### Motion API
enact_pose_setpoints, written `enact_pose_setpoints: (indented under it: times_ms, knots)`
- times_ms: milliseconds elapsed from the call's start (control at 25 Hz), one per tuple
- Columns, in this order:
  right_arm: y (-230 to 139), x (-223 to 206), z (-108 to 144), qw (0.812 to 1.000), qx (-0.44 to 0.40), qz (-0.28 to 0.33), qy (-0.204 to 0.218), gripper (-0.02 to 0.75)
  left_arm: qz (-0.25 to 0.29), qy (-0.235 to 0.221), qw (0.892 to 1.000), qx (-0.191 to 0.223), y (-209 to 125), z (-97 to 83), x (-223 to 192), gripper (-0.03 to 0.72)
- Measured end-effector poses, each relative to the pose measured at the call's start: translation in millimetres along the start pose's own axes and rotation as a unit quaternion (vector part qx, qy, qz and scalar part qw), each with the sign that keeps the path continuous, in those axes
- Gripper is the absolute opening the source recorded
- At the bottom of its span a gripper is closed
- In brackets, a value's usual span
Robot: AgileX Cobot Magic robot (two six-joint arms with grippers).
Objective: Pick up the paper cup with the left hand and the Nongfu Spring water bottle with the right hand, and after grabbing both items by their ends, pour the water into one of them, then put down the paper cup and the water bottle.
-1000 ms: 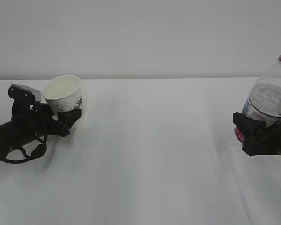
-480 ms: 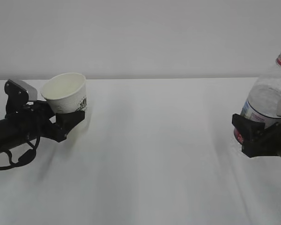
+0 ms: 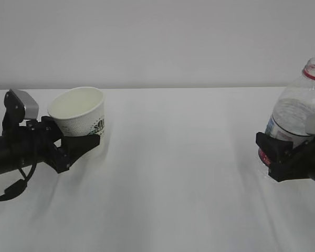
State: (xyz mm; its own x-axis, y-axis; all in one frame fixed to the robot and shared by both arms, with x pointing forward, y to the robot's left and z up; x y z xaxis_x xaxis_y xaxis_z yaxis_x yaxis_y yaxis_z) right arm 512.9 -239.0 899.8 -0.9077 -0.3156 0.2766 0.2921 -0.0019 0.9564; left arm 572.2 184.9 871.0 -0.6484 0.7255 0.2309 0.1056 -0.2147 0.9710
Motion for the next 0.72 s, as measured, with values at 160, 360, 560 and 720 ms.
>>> enact_pose_setpoints:
  times_ms: [160, 360, 560, 720]
  knots:
    - [-3, 0, 2, 1.0, -0.001, 0.012, 0.008, 0.493, -0.004, -0.036, 0.999, -0.001, 9, -11.0, 4, 0.508]
    - [-4, 1, 9, 0.999, 0.001, 0.015, 0.03, 0.493, -0.001, -0.084, 0.996, -0.007, 15, -24.5, 7, 0.508]
    - [0, 3, 12, 0.999, 0.008, 0.017, 0.039, 0.493, 0.008, -0.131, 0.991, -0.021, 16, -38.4, 10, 0.508]
    - [3, 6, 14, 0.999, 0.015, 0.015, 0.044, 0.493, 0.009, -0.164, 0.986, -0.032, 18, -54.6, 6, 0.508]
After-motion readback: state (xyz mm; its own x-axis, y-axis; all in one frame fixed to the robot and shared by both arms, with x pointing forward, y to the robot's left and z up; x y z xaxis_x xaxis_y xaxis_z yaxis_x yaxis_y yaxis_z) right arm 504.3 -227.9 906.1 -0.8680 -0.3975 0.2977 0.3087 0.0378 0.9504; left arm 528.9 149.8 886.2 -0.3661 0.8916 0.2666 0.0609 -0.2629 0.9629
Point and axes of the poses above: a point on each arm's last joint axis where the gripper is mounted, x pointing back along that axis away from the gripper, z along the wrist's bending axis when the last joint is at zero, y = z × x, the point moved 5 cm from there along -x, pointing out along that axis toward the gripper, and after that the axes turned 9 degrees about -x, right-handed, at the moved point
